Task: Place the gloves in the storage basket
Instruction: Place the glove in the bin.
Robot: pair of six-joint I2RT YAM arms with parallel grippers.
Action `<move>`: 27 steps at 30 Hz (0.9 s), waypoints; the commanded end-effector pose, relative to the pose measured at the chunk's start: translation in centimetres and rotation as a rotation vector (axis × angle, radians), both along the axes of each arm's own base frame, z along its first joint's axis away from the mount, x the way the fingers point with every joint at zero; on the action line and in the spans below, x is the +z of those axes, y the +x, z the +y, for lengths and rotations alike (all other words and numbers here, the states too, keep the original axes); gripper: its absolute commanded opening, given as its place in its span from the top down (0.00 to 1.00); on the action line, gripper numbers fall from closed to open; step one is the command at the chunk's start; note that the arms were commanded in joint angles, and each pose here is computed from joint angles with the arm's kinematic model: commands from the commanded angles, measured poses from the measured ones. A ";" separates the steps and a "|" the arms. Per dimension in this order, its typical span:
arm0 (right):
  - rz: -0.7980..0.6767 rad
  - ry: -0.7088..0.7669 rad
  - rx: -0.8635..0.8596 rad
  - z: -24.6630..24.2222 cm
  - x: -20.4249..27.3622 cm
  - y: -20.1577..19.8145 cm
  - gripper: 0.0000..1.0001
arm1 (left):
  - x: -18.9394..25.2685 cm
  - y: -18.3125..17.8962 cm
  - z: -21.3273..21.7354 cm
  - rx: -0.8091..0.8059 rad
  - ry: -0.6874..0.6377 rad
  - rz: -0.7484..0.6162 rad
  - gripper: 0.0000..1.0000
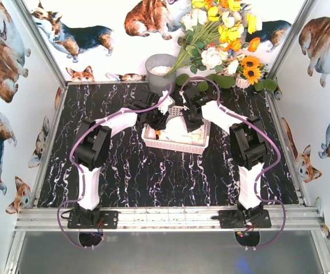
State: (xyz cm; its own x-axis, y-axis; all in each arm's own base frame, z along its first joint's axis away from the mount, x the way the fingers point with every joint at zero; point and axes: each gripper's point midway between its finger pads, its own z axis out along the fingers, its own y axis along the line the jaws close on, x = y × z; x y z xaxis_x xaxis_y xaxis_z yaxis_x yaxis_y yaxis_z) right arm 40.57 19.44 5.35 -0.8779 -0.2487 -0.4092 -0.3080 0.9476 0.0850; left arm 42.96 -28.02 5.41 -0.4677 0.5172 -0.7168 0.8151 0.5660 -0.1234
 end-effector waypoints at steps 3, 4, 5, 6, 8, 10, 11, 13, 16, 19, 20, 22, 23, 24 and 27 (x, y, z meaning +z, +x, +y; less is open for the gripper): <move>-0.045 -0.053 -0.013 -0.6 4.6 -0.2 0.94 | -2.0 -0.8 1.5 0.009 0.072 0.044 0.77; -0.030 -0.063 -0.025 -0.8 4.7 -0.6 0.95 | -2.1 -0.8 1.5 0.009 0.076 0.045 0.77; -0.017 -0.066 -0.038 -0.8 4.9 -1.0 0.95 | -2.3 -0.9 1.6 0.009 0.079 0.047 0.77; -0.006 -0.067 -0.052 -1.0 5.0 -1.2 0.95 | -2.2 -0.8 1.6 0.010 0.080 0.045 0.77; 0.020 -0.067 -0.073 -1.1 5.1 -1.9 0.95 | -2.3 -0.9 1.6 0.010 0.081 0.045 0.77; 0.045 -0.072 -0.094 -1.2 5.2 -2.5 0.95 | -2.3 -0.9 1.6 0.009 0.080 0.047 0.77; 0.052 -0.076 -0.100 -1.2 5.4 -2.7 0.95 | -2.3 -0.9 1.6 0.009 0.078 0.047 0.77; 0.057 -0.085 -0.110 -1.2 5.7 -3.1 0.95 | -2.2 -0.9 1.6 0.009 0.077 0.046 0.77; 0.045 -0.103 -0.132 -1.4 6.6 -3.1 0.95 | -2.1 -0.9 1.6 0.010 0.078 0.044 0.77; 0.038 -0.128 -0.151 -1.7 7.3 -3.2 0.95 | -2.4 -1.0 1.7 0.011 0.082 0.050 0.77; 0.039 -0.138 -0.153 -1.8 7.4 -3.3 0.95 | -2.5 -1.0 1.7 0.011 0.083 0.051 0.77; 0.047 -0.163 -0.156 -2.0 7.5 -3.6 0.95 | -2.7 -1.1 1.7 0.010 0.085 0.056 0.77; 0.052 -0.182 -0.156 -2.2 7.5 -3.7 0.95 | -2.8 -1.1 1.7 0.010 0.088 0.058 0.77; 0.053 -0.199 -0.154 -2.3 7.5 -3.9 0.95 | -2.9 -1.1 1.8 0.010 0.090 0.059 0.77; 0.072 -0.232 -0.161 -2.7 6.8 -4.2 0.95 | -3.2 -1.2 1.8 0.011 0.093 0.065 0.77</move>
State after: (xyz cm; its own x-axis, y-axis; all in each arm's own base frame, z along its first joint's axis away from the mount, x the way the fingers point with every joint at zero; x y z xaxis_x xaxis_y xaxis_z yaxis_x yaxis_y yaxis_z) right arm 37.19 18.93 9.68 -0.9393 -0.1847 -0.2892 -0.1834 0.9825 -0.0319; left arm 43.04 -27.94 5.32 -0.4598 0.5269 -0.7148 0.8173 0.5660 -0.1086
